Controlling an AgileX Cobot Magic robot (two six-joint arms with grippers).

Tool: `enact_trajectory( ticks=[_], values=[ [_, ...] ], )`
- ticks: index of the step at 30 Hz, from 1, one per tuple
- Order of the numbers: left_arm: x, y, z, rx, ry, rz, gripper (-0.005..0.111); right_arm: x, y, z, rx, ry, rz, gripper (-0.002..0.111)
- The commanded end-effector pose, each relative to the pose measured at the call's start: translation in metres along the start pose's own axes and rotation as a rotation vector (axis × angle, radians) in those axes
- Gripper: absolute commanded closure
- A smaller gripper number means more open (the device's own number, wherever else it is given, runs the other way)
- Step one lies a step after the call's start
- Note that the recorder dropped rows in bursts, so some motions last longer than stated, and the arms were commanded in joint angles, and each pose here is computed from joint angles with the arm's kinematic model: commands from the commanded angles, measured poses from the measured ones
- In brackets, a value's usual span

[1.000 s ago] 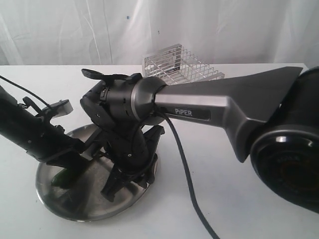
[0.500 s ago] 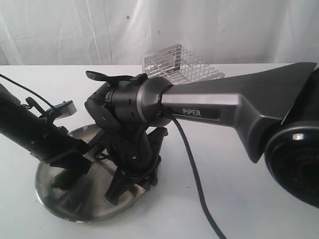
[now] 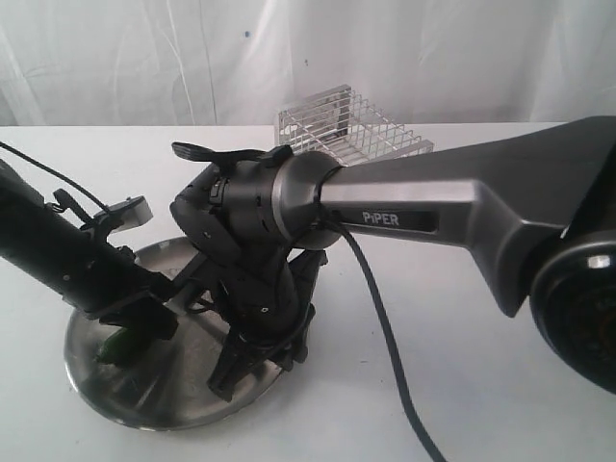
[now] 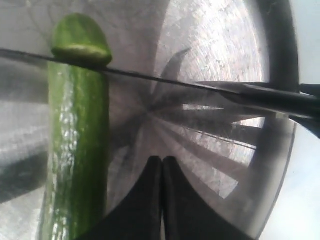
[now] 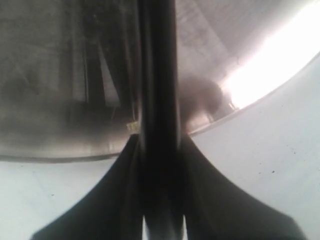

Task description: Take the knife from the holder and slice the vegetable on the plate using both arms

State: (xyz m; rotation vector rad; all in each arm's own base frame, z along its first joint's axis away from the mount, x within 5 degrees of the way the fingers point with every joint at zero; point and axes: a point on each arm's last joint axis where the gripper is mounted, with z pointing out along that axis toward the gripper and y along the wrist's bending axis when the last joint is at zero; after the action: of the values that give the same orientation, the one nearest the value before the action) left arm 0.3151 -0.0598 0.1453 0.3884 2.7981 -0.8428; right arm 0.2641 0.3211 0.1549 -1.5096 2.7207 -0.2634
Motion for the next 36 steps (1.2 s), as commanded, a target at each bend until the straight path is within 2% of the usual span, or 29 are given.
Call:
enact_trajectory(
  ticks=[1, 8, 15, 24, 36],
  values=[
    [-0.002, 0.015, 0.001, -0.094, -0.039, -0.008, 0.107, 0.014, 0.002, 0.001, -0.023, 0.084, -0.024, 0.108],
    [-0.002, 0.015, 0.001, -0.095, -0.041, -0.008, 0.107, 0.016, 0.0, -0.007, -0.014, 0.064, -0.04, 0.108],
    [-0.013, 0.011, -0.006, -0.076, -0.052, 0.021, 0.107, 0.016, -0.001, -0.008, -0.003, 0.062, -0.046, 0.108],
    [-0.035, -0.007, -0.036, -0.072, -0.109, 0.108, 0.107, 0.017, -0.002, -0.013, 0.007, 0.052, -0.052, 0.108],
    [-0.035, -0.018, -0.049, -0.055, -0.112, 0.124, 0.107, 0.015, -0.007, -0.016, 0.057, 0.042, -0.07, 0.108]
  ],
)
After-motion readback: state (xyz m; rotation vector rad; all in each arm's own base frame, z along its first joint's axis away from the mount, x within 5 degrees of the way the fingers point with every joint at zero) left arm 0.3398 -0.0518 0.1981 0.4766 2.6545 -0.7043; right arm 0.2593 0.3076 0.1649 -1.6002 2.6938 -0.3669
